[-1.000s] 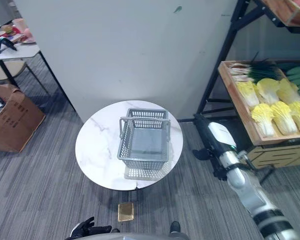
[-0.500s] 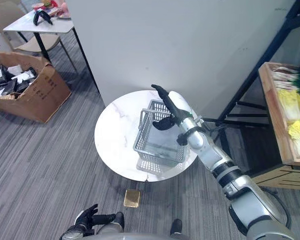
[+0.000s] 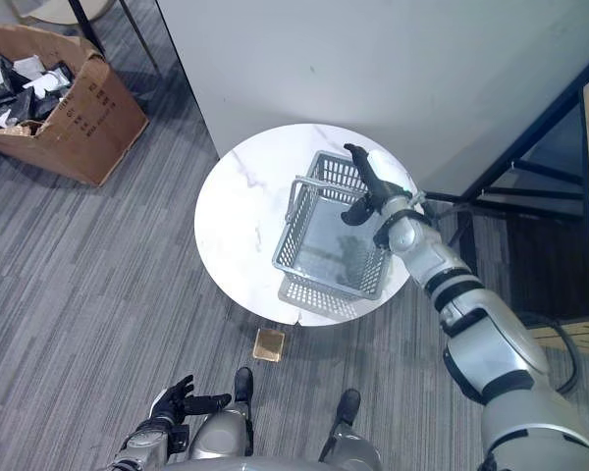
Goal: Get the vegetables into the basket
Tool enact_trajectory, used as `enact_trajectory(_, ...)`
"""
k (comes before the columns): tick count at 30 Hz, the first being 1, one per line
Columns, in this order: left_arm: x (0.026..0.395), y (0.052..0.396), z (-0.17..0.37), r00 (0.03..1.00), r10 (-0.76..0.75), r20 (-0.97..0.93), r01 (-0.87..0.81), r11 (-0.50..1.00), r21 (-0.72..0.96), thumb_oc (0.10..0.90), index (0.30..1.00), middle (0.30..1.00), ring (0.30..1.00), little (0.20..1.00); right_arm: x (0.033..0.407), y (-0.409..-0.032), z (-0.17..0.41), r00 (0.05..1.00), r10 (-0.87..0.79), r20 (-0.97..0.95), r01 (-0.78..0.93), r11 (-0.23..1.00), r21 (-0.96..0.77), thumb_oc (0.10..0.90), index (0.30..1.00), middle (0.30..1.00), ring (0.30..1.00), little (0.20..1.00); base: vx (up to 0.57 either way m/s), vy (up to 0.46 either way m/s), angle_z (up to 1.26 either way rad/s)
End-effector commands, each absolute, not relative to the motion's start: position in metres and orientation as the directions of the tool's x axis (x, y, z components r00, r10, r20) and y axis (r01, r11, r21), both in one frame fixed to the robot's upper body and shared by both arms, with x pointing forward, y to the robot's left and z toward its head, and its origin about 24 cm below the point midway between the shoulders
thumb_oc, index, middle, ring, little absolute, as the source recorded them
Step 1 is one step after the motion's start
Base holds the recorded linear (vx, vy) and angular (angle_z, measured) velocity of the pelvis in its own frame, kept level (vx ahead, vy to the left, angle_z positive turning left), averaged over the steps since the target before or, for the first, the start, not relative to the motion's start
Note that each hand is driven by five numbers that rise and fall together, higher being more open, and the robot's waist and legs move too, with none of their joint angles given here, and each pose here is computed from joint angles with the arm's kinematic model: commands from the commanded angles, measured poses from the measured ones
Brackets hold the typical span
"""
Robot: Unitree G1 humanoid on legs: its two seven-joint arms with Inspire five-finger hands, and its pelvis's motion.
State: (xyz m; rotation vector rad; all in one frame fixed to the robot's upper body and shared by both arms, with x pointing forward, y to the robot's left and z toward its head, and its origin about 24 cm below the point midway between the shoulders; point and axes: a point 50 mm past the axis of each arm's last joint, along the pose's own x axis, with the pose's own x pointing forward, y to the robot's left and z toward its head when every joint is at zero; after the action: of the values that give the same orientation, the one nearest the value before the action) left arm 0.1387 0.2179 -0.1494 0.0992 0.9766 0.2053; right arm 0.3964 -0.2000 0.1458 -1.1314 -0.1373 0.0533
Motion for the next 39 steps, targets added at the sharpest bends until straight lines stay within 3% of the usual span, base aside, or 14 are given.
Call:
enact_trajectory(1,0.1,0.242,-0.157,0.421,0.282,-0.862,-0.033,0.955,0.296,0.9,1.0,1.0,1.0,1.0,0.408,-0.188,0.222,0.937,0.224,0.267,0.205,0.264,-0.943,0.9,1.0,1.0,1.0,1.0,-0.01,0.009,0.03)
enact_trajectory(5,0.11,0.24,-0.155,0.456,0.27,-0.848,-0.03,0.957,0.288,0.9,1.0,1.0,1.0,1.0,0.41,-0.206,0.211,0.967,0.166,0.195,0.169,0.159,-0.973,0.9,1.0,1.0,1.0,1.0,0.0,0.005,0.04)
enact_trajectory(14,0.114,0.231,-0.155,0.471,0.243,-0.848,-0.023,0.964,0.264,0.9,1.0,1.0,1.0,1.0,0.407,-0.235,0.193,0.987,0.042,0.156,0.147,0.166,-0.975,0.9,1.0,1.0,1.0,1.0,0.0,0.002,0.01)
enact_trajectory(15,0.115,0.232,-0.155,0.47,0.247,-0.848,-0.031,0.964,0.264,0.9,1.0,1.0,1.0,1.0,0.406,-0.241,0.191,0.986,0.015,0.167,0.161,0.189,-0.969,0.422,0.33,0.33,0.33,0.33,0.0,0.011,-0.03)
enact_trajectory(16,0.115,0.232,-0.155,0.47,0.247,-0.848,-0.031,0.964,0.264,0.9,1.0,1.0,1.0,1.0,0.405,-0.241,0.191,0.986,0.015,0.167,0.161,0.189,-0.969,0.4,0.3,0.3,0.3,0.3,0.0,0.01,-0.03)
enact_trajectory(23,0.121,0.229,-0.154,0.486,0.243,-0.84,-0.013,0.963,0.271,0.9,1.0,1.0,1.0,1.0,0.404,-0.233,0.184,0.983,0.044,0.176,0.162,0.217,-0.963,0.4,0.3,0.3,0.3,0.3,0.0,0.001,-0.06)
enact_trajectory(27,0.121,0.227,-0.154,0.487,0.241,-0.84,-0.001,0.961,0.276,0.9,1.0,1.0,1.0,1.0,0.405,-0.204,0.186,0.969,0.139,0.204,0.163,0.259,-0.952,0.4,0.3,0.3,0.3,0.3,0.01,0.002,-0.06)
enact_trajectory(33,0.119,0.227,-0.155,0.475,0.255,-0.842,-0.003,0.958,0.288,0.9,1.0,1.0,1.0,1.0,0.403,-0.168,0.184,0.947,0.166,0.277,0.136,0.573,-0.808,0.4,0.3,0.3,0.3,0.3,0.0,0.0,-0.01)
enact_trajectory(39,0.113,0.228,-0.157,0.454,0.255,-0.853,0.019,0.955,0.295,0.9,1.0,1.0,1.0,1.0,0.403,-0.172,0.159,0.974,0.112,0.196,0.08,0.64,-0.764,0.4,0.3,0.3,0.3,0.3,0.0,0.0,0.0)
